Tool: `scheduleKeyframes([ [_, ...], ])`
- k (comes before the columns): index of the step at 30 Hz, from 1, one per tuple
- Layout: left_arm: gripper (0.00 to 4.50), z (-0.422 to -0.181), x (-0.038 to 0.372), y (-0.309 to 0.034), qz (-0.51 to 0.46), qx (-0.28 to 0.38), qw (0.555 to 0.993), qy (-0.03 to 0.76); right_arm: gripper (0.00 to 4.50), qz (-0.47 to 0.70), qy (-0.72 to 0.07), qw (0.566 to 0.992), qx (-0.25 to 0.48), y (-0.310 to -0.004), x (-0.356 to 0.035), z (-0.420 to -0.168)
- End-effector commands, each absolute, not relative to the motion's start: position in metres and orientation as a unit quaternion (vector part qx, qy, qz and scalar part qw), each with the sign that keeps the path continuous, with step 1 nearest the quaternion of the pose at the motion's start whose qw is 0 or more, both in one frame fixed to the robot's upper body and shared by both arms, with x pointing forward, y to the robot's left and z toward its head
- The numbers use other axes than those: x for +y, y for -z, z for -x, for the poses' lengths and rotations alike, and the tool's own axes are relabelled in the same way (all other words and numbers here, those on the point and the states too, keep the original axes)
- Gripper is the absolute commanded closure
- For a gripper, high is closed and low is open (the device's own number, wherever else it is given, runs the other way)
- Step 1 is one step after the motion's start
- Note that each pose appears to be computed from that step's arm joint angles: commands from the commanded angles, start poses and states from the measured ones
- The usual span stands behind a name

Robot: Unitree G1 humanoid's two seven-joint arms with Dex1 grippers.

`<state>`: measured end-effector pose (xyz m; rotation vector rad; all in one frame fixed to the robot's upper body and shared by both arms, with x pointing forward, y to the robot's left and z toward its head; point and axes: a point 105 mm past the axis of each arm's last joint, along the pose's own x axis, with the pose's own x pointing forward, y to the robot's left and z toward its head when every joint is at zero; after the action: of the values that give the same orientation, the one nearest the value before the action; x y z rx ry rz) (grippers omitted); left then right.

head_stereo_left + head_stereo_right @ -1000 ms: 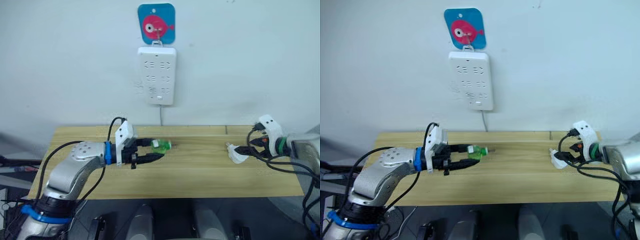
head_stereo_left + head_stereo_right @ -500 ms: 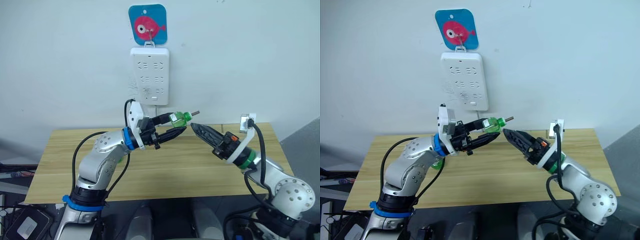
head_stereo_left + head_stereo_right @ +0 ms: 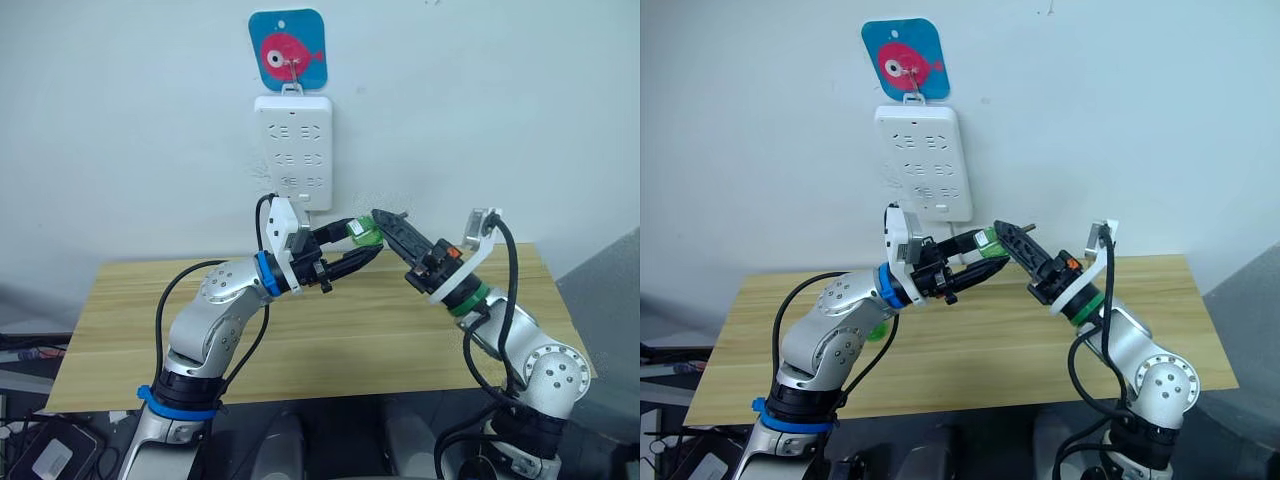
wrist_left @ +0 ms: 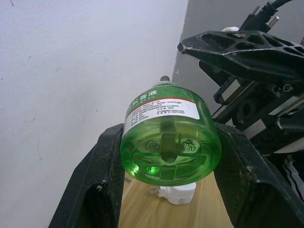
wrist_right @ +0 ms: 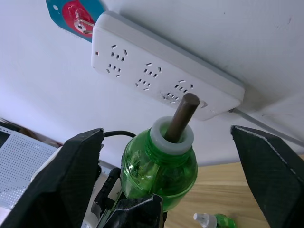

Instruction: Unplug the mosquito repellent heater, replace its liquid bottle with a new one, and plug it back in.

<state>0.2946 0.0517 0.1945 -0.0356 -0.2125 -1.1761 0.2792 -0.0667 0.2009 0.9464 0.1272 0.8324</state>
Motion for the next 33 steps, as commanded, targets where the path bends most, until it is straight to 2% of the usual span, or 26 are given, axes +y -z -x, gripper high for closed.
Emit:
scheduleKeyframes([
  [1,2.25,-0.286,0.049,-0.205,0.007,-0.123,0.816,0.564,1.30,-0.452,-0.410,0.791,0.042,-0.211,-0.063,-0.274],
  [6,2.25,-0.282,0.050,-0.201,0.001,-0.120,0.812,0.572,3.12,-0.454,-0.430,0.779,0.045,-0.214,-0.058,-0.271],
  [8,2.25,-0.282,0.051,-0.201,0.001,-0.121,0.812,0.570,3.68,-0.456,-0.440,0.772,0.050,-0.215,-0.056,-0.268],
  [16,2.25,-0.282,0.053,-0.204,0.035,-0.119,0.812,0.571,3.67,-0.466,-0.471,0.746,0.061,-0.219,-0.051,-0.258],
  [20,0.99,-0.282,0.059,-0.201,-0.002,-0.116,0.812,0.572,3.67,-0.466,-0.463,0.751,0.064,-0.217,-0.053,-0.259],
  [23,0.04,-0.273,0.073,-0.189,-0.094,-0.114,0.793,0.591,3.67,-0.445,-0.417,0.790,0.059,-0.209,-0.070,-0.271],
  [26,0.00,-0.264,0.087,-0.181,-0.163,-0.115,0.776,0.599,3.67,-0.357,-0.371,0.856,0.055,-0.194,-0.091,-0.287],
  [28,0.00,-0.258,0.100,-0.173,-0.189,-0.095,0.775,0.596,3.67,-0.238,-0.308,0.920,0.053,-0.172,-0.108,-0.309],
  [31,0.00,-0.251,0.113,-0.157,-0.203,-0.039,0.777,0.594,3.67,-0.068,-0.257,0.964,0.027,-0.147,-0.120,-0.328],
  [33,0.00,-0.243,0.118,-0.145,-0.216,0.001,0.767,0.605,3.67,0.025,-0.248,0.969,0.001,-0.131,-0.120,-0.335],
])
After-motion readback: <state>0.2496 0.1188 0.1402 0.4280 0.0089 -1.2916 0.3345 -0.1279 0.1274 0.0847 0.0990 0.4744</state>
